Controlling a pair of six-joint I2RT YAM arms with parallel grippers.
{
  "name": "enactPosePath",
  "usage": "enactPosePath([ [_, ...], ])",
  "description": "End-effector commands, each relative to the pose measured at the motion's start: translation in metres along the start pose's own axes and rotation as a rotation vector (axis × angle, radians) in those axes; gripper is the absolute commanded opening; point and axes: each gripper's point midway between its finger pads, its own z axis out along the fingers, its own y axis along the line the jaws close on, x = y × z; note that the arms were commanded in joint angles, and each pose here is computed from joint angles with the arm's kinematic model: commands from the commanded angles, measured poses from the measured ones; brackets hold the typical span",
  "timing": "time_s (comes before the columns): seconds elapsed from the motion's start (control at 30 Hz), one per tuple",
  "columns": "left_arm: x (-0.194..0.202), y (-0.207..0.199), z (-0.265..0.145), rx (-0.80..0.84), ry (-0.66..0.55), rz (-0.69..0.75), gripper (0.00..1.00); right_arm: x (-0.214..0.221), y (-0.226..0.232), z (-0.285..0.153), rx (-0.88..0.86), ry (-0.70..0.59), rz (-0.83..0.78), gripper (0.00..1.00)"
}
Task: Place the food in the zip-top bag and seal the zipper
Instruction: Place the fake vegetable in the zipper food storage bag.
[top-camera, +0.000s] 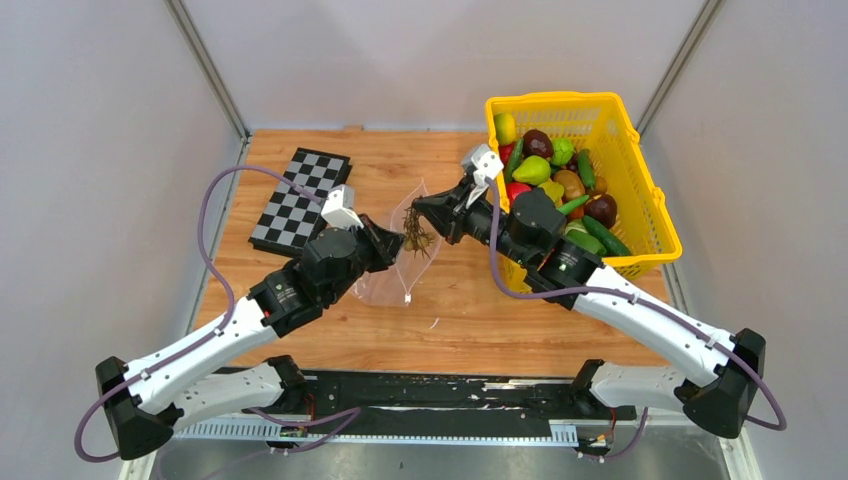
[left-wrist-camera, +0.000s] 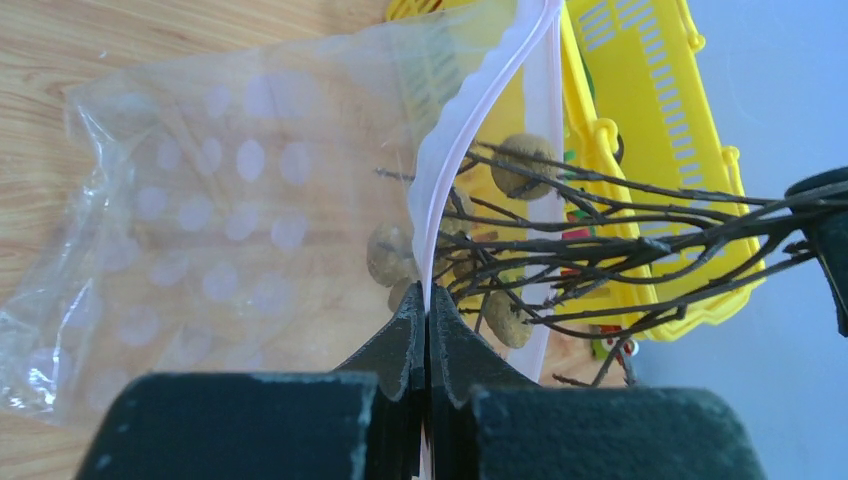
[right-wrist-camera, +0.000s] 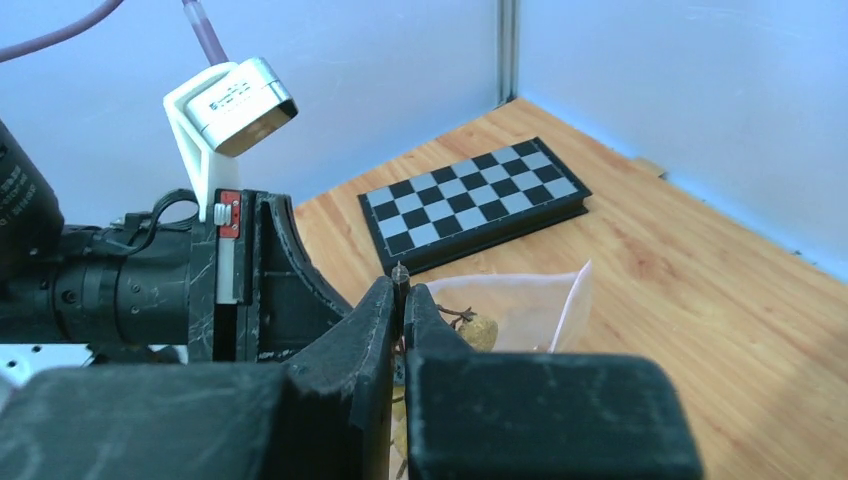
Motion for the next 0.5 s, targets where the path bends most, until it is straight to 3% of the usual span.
enactPosePath([
  [0.0, -0.015, -0.027, -0.005, 0.09, -0.019, -0.063, 0.0, -0.01, -0.014, 0.008, 0.121, -0.074, -0.094, 0.0],
  [0.07, -0.017, -0.029, -0.006, 0.101, -0.024, -0.071, 0.0, 0.003, -0.02, 0.009, 0.174, -0.054, -0.134, 0.0],
  [0.27, -0.028, -0.041, -0.015, 0.158, -0.052, -0.113, 0.0, 0.012, -0.024, 0.003, 0.241, -0.161, -0.155, 0.0],
  [0.4, -0.035, -0.038, -0.019, 0.152, -0.083, -0.129, 0.0, 0.021, -0.003, -0.001, 0.122, -0.18, -0.209, 0.0],
  [0.47, -0.039, -0.034, -0.021, 0.138, -0.105, -0.131, 0.0, 0.022, 0.012, -0.001, 0.03, -0.155, -0.227, 0.08],
])
